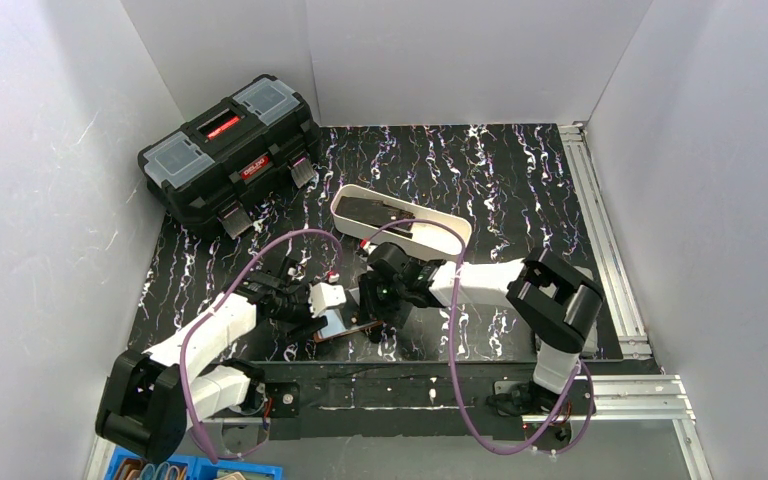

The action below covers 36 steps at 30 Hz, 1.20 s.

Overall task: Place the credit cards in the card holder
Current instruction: Insert the credit card into the card holder.

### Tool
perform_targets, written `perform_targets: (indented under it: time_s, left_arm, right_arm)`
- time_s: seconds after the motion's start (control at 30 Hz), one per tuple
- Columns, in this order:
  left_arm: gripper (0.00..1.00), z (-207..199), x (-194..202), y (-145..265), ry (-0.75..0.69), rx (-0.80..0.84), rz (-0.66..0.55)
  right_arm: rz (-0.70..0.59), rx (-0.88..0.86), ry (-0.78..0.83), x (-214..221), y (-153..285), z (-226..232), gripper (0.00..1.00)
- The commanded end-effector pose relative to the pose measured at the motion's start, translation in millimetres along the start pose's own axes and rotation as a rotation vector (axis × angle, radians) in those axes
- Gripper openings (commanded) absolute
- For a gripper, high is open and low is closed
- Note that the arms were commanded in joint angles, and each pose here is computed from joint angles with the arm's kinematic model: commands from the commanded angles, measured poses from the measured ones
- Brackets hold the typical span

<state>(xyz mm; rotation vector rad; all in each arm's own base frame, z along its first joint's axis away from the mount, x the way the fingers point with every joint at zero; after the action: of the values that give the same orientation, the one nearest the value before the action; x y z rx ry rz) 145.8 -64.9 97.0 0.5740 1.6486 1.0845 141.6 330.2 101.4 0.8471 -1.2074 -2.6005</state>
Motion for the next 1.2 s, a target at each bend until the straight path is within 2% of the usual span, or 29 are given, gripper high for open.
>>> perform_targets:
  time_s: [0.0, 0.5, 0.6, 0.67, 0.93, 1.17]
  left_arm:
    - [0.51, -4.5, -2.8, 1.1, -0.003, 0.031, -0.004]
    - [0.51, -3.9, -8.6, 5.1, 0.006, 0.018, -0.028]
    - [0.51, -4.0, -5.9, 5.8, -0.004, 0.014, -0.007]
    - [0.51, -4.4, -4.5, 6.4, -0.010, 0.013, 0.002]
    - [0.51, -4.6, -3.4, 7.1, -0.008, 0.011, 0.011]
    - [0.51, -5.0, -3.1, 6.7, -0.006, 0.013, 0.009]
  right_arm:
    - [-0.036, -0.026, 0.053, -15.0, -3.7, 14.4, 0.21]
    - [-0.020, -0.048, 0.053, -19.7, -11.9, 18.1, 0.20]
    - [-0.046, -0.020, 0.030, -21.2, 2.7, 6.7, 0.27]
    - [-0.096, -0.032, 0.015, -28.9, 11.9, 0.5, 0.29]
    - [-0.111, -0.039, 0.000, -34.0, 14.4, -5.9, 0.29]
    - [-0.069, -0.040, -0.026, -26.6, 4.4, -11.3, 0.27]
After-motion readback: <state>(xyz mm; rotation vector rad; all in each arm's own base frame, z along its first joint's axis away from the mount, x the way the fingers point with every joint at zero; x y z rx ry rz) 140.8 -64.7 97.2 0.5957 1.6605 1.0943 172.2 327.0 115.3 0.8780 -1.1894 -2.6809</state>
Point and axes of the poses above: each gripper's point midway between its finger pads, its own y axis back along the fingers, its own z axis along the line the jaws close on, x = y × z, the point moved 9 cm from there along y, back along the fingers, and after that the axes turned 7 degrees about y, right-handed, at the moved point
